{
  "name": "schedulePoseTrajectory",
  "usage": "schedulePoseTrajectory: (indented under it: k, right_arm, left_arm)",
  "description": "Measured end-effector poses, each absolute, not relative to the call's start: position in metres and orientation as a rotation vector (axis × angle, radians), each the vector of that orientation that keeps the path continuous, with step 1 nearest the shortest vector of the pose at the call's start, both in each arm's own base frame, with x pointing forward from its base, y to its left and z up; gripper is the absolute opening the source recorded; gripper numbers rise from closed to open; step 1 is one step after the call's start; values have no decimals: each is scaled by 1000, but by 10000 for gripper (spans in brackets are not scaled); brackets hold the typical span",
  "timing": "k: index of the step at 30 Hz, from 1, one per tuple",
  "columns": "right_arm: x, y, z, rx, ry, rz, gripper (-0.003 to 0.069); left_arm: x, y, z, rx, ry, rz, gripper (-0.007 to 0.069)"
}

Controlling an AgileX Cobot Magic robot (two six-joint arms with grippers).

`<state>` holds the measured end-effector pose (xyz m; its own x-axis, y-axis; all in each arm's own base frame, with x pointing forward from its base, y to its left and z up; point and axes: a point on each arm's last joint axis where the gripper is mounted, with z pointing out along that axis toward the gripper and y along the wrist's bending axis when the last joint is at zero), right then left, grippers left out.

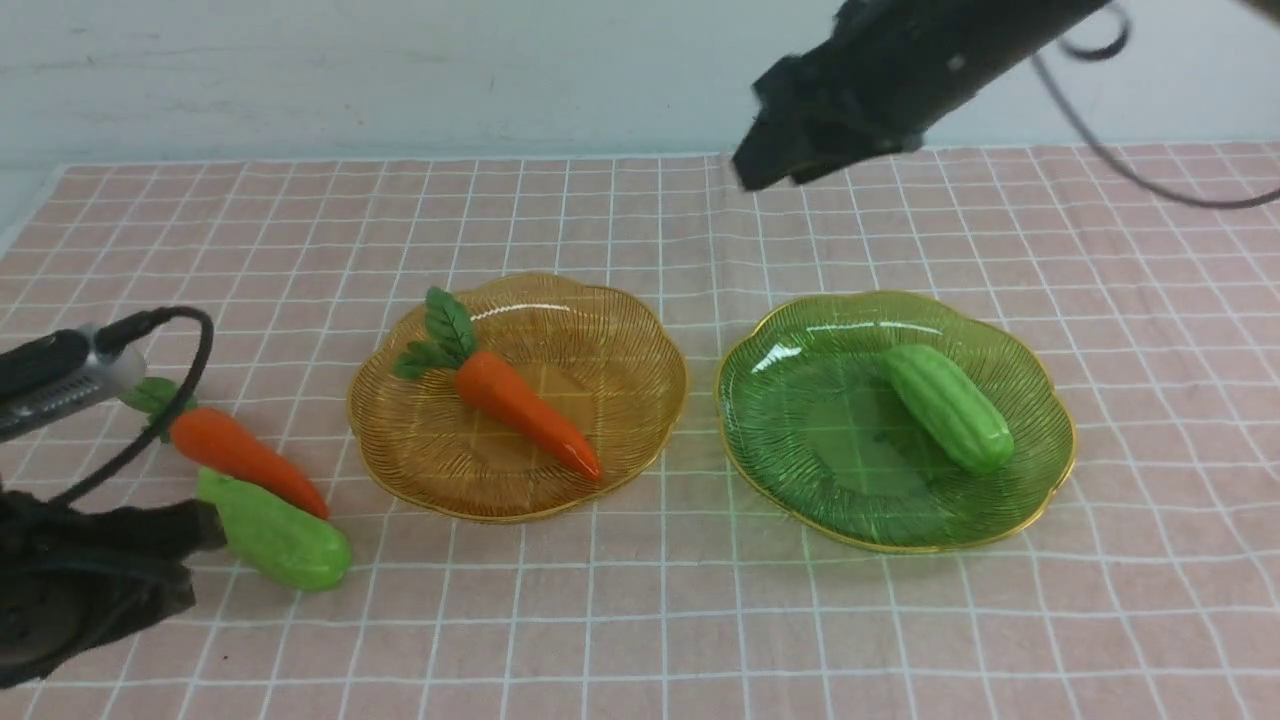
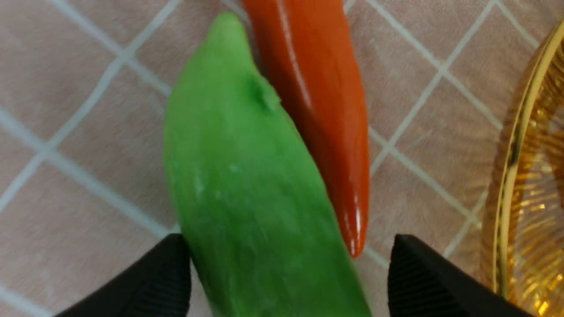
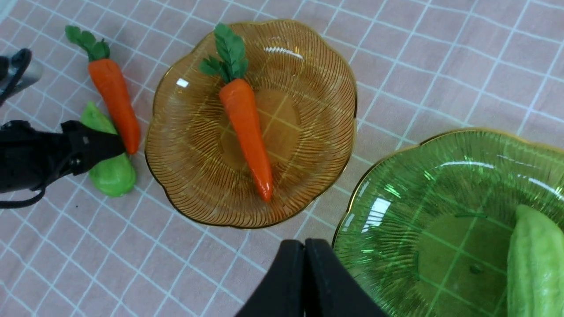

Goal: Put different types of vegetables on the plate.
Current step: 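Move the green vegetable from the table onto the right plate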

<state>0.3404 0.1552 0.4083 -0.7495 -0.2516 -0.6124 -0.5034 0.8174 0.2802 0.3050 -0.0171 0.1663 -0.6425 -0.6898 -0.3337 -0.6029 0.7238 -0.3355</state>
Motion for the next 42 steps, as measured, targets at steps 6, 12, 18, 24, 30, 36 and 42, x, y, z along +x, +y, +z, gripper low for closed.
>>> schedulePoseTrajectory:
  k: [6, 12, 18, 24, 30, 36, 42]
  right_arm:
    - [338, 160, 390, -563, 2493, 627, -15]
    - [334, 167, 378, -604, 2522, 633, -15]
    - [324, 162, 393, -611, 2481, 611, -15]
    - [277, 131, 451, -568, 2323, 447, -15]
    - [220, 104, 476, -535, 2244, 398, -15]
    - [215, 99, 470, -537, 2263, 352, -15]
    - [216, 97, 470, -531, 2265, 314, -15]
  left_arm:
    - [306, -17, 153, -972, 2555, -226, 400]
    - [286, -18, 195, -783, 2601, -204, 321]
    - [294, -84, 260, -368, 2495, -460, 321]
    - [352, -195, 258, -56, 2575, -670, 326]
    - [404, -265, 240, 100, 2645, -739, 414]
    - [418, -267, 242, 166, 2721, -702, 556]
    - [442, -165, 316, 54, 2675, -355, 335]
